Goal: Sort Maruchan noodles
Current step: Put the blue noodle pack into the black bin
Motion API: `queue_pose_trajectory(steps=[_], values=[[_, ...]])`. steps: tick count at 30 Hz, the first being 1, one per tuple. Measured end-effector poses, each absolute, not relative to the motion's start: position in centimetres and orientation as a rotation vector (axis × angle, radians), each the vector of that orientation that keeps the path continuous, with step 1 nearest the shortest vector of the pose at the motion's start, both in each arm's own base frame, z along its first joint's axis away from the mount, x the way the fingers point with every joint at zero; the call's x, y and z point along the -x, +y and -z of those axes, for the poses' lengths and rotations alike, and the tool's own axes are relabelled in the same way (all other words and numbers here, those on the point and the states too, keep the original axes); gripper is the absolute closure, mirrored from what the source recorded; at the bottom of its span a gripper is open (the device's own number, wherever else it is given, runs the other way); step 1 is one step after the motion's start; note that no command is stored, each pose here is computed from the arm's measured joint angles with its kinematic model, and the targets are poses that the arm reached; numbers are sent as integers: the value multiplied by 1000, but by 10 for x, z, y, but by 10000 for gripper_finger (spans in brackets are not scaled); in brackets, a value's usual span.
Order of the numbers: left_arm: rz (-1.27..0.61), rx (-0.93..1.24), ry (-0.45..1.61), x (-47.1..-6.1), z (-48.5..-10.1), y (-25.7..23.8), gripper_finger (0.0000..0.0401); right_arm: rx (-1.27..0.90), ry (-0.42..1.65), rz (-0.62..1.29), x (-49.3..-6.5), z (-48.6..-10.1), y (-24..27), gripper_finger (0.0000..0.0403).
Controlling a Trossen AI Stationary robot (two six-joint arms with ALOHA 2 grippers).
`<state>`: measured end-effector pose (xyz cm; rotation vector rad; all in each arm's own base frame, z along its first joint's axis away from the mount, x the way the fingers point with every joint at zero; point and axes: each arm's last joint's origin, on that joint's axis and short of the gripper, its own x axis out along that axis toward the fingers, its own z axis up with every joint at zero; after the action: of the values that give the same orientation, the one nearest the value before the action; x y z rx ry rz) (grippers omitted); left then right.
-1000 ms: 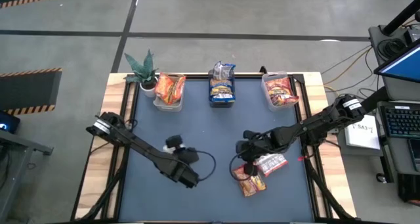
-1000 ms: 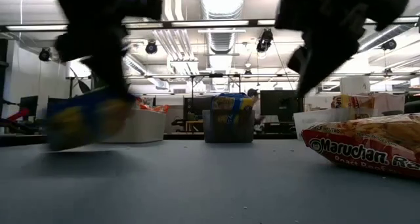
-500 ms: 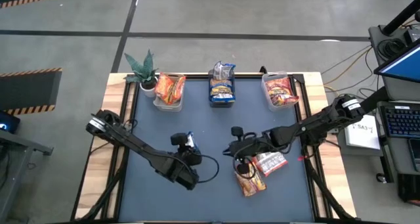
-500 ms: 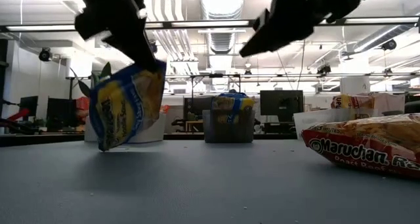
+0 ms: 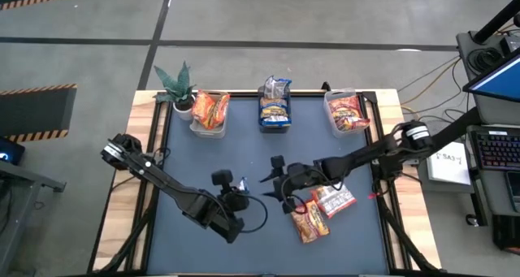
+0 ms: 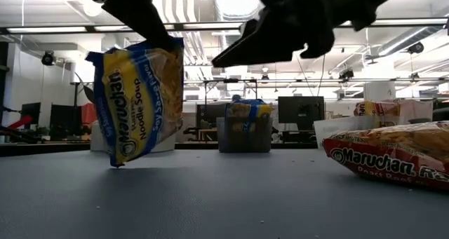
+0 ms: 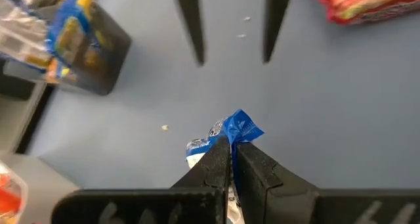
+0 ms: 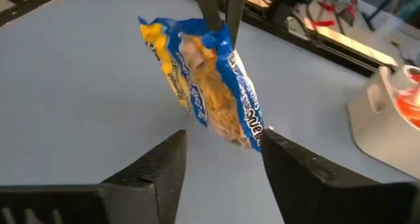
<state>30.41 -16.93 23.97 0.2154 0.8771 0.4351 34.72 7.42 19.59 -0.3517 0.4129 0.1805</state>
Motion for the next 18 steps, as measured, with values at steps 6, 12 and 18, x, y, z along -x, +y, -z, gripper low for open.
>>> queue_pose_trajectory(steps=[6,12,18], values=[[-391,-182,857,-308,-239,-174,401,286,332,-307,-361,-185,64,189],[-343,-199,809,-314,-242,-178,401,270,287,-398,-367,-175,67,183],[-269,-236,727,-324,-249,-184,401,263,276,-436,-383,-173,70,184]])
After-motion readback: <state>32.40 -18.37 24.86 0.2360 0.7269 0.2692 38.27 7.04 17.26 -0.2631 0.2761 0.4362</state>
